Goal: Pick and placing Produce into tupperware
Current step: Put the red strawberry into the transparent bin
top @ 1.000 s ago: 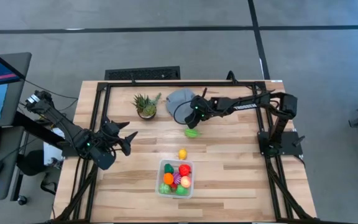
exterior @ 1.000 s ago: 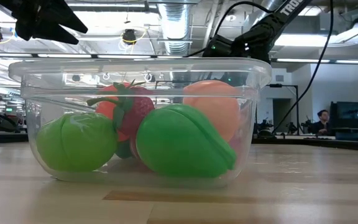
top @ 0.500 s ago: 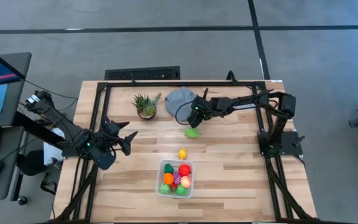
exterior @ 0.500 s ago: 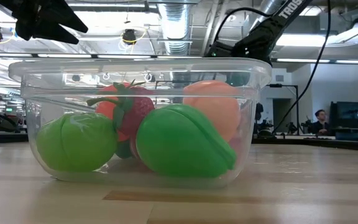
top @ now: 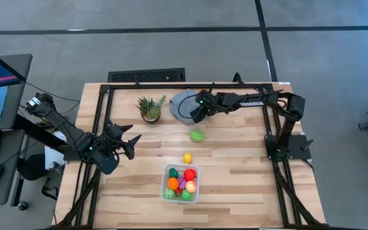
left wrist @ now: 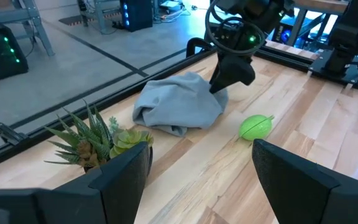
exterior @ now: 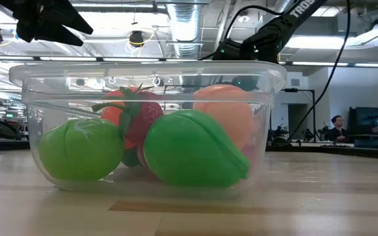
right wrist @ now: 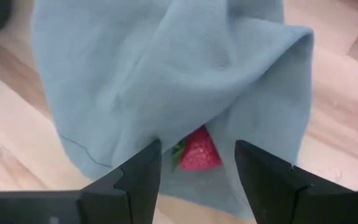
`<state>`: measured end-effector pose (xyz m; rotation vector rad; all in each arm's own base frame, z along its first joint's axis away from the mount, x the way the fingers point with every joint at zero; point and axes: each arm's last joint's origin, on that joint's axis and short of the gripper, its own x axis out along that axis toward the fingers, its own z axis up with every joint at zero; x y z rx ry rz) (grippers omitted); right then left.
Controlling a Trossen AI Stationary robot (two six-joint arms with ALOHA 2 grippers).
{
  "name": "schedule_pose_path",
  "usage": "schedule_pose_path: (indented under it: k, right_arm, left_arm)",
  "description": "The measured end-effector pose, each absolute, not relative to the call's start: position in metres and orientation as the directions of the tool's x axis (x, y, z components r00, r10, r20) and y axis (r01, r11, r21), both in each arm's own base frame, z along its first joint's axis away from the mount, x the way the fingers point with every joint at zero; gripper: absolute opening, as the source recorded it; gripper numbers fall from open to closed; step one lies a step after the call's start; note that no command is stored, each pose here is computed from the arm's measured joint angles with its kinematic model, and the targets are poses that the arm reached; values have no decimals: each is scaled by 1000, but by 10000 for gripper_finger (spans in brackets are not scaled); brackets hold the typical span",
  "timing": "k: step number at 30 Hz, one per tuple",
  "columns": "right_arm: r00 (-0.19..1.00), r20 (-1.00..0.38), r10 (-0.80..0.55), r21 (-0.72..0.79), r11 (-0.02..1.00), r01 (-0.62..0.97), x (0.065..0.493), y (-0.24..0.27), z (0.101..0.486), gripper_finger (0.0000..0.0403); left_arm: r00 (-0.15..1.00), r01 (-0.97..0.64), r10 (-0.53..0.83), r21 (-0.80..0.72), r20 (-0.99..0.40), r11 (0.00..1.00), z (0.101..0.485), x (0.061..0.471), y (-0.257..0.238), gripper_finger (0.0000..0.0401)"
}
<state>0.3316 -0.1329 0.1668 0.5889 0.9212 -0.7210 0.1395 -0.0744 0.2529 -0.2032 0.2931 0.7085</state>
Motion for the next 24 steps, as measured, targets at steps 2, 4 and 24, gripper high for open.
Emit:
schedule_pose_path:
  k: [2, 4, 24]
  right_arm:
    - [412, -864, -289, 146, 639, 755, 331, -134, 167, 230]
    - [426, -867, -258, 164, 660, 734, 331, -134, 167, 230]
    - [424, -899, -107, 89, 904, 418, 329, -142, 172, 227]
  left_arm:
    - [721, -665, 608, -84, -332, 742, 253, 140, -74, 279]
    - [720, -665, 610, -79, -332, 742, 253, 139, -74, 279]
    - [722, -663, 601, -95, -343, 742, 252, 139, -74, 279]
